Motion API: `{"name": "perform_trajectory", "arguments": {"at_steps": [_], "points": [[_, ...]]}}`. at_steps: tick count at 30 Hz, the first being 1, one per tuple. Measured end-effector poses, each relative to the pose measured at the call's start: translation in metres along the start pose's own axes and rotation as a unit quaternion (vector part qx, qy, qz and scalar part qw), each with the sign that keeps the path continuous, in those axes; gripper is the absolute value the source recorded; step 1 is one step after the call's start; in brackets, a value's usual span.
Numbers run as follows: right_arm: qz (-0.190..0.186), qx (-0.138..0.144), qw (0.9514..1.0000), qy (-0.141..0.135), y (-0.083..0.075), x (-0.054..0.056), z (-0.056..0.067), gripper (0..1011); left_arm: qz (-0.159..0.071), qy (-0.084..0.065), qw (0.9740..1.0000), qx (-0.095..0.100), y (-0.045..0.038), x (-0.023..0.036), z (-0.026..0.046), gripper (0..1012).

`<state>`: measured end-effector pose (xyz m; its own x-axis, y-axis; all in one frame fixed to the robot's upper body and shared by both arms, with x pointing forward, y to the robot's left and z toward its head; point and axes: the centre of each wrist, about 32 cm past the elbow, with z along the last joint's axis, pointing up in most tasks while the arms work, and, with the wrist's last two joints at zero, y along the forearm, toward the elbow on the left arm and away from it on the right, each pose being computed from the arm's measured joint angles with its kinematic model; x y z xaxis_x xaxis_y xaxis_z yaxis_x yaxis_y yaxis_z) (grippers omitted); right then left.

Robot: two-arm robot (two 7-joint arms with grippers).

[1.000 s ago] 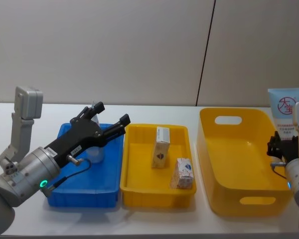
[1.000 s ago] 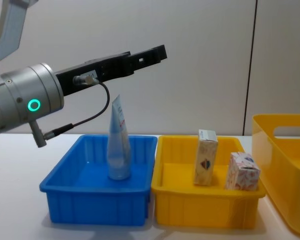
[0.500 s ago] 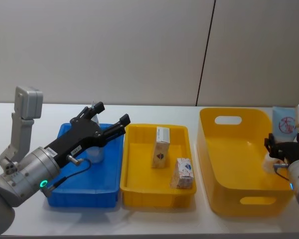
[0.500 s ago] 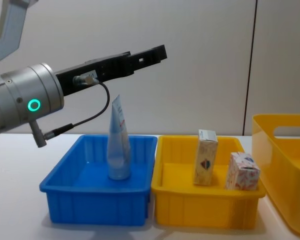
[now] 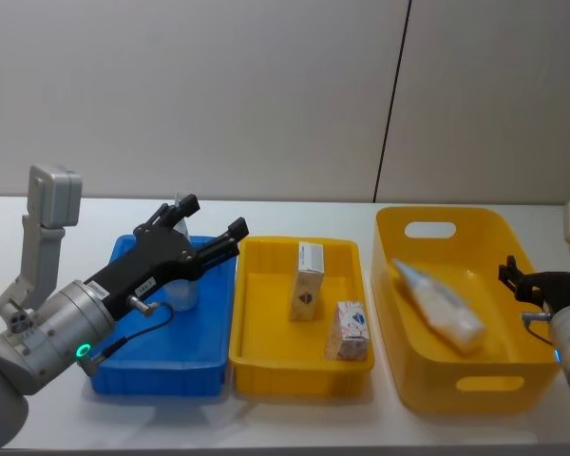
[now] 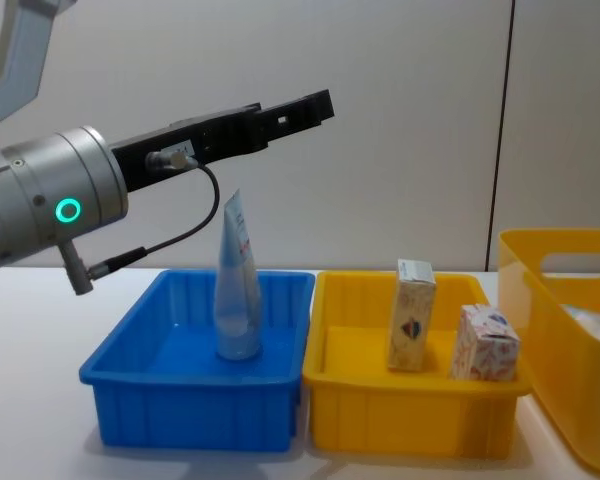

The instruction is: Bimanual collaborative sorting of washing and personal care products

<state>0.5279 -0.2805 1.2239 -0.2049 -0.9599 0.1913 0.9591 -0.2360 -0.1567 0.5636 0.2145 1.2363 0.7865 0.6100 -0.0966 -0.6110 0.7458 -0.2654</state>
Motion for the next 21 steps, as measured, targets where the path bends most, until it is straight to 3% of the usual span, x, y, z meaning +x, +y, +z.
{"name": "perform_trajectory", "arguments": {"at_steps": [10, 21], "points": [[0.002, 0.003, 1.0000, 0.006, -0.001, 0.001, 0.001, 1002, 0.000, 0.000, 1.0000, 0.000, 0.0000, 0.0000, 0.0000, 1001], [0.023, 0.037, 0.9970, 0.064, -0.009, 0.003, 0.017, 1002, 0.000, 0.000, 1.0000, 0.000, 0.0000, 0.0000, 0.0000, 1001]]}}
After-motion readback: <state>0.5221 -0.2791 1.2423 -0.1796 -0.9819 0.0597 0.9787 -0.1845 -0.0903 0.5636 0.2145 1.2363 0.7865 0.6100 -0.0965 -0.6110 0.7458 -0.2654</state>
